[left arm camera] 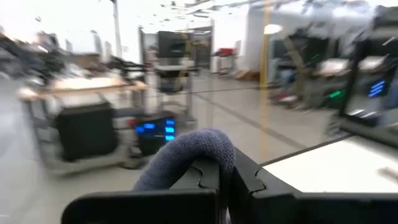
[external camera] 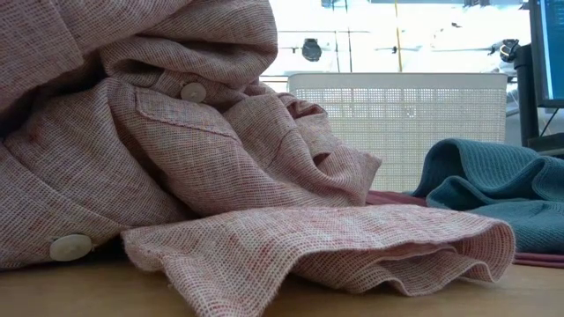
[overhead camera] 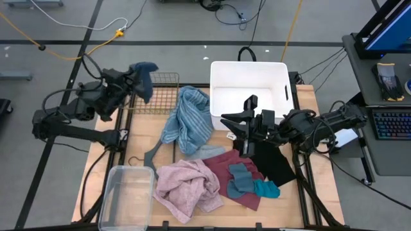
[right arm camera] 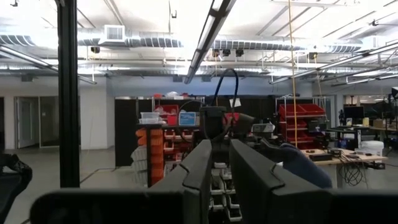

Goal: Pick & Place Cloths
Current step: Put the dark blue sock into the wire basket

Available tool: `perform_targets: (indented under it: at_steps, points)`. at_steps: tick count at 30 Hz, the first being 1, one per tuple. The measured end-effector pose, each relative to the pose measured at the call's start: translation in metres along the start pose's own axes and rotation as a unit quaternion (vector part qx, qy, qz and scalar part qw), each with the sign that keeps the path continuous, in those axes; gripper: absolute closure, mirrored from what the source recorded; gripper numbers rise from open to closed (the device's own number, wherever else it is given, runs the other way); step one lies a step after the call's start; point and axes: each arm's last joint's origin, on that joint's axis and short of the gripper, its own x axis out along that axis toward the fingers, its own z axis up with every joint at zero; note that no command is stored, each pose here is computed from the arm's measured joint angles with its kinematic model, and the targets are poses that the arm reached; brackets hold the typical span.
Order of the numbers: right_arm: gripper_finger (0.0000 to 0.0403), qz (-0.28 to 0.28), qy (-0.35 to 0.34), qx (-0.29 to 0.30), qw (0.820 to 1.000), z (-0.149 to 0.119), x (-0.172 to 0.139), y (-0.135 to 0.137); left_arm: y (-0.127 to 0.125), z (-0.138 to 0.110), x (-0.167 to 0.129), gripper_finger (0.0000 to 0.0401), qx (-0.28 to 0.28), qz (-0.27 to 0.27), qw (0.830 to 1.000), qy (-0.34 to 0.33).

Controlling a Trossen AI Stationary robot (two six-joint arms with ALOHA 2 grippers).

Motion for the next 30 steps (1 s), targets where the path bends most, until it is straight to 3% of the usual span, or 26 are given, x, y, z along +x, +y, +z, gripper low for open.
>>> perform_targets:
  at_steps: [9, 18, 30]
  points:
    - [0.0348, 0.002, 0.014, 0.0, 1.0, -0.003, 0.0, 0.0, -0.001, -0.025, 0.033, 0.0401, 0.115, 0.078, 0.988, 0.071]
    - [0.0348, 0.002, 0.018, -0.002, 1.0, -0.004, 0.0, 0.0, 0.01, -0.051, 0.067, 0.0401, 0.117, 0.101, 0.976, 0.156]
    - [0.0348, 0.002, 0.018, -0.002, 1.0, -0.004, 0.0, 0.001, 0.029, -0.062, 0.096, 0.0401, 0.098, 0.11, 0.971, 0.187]
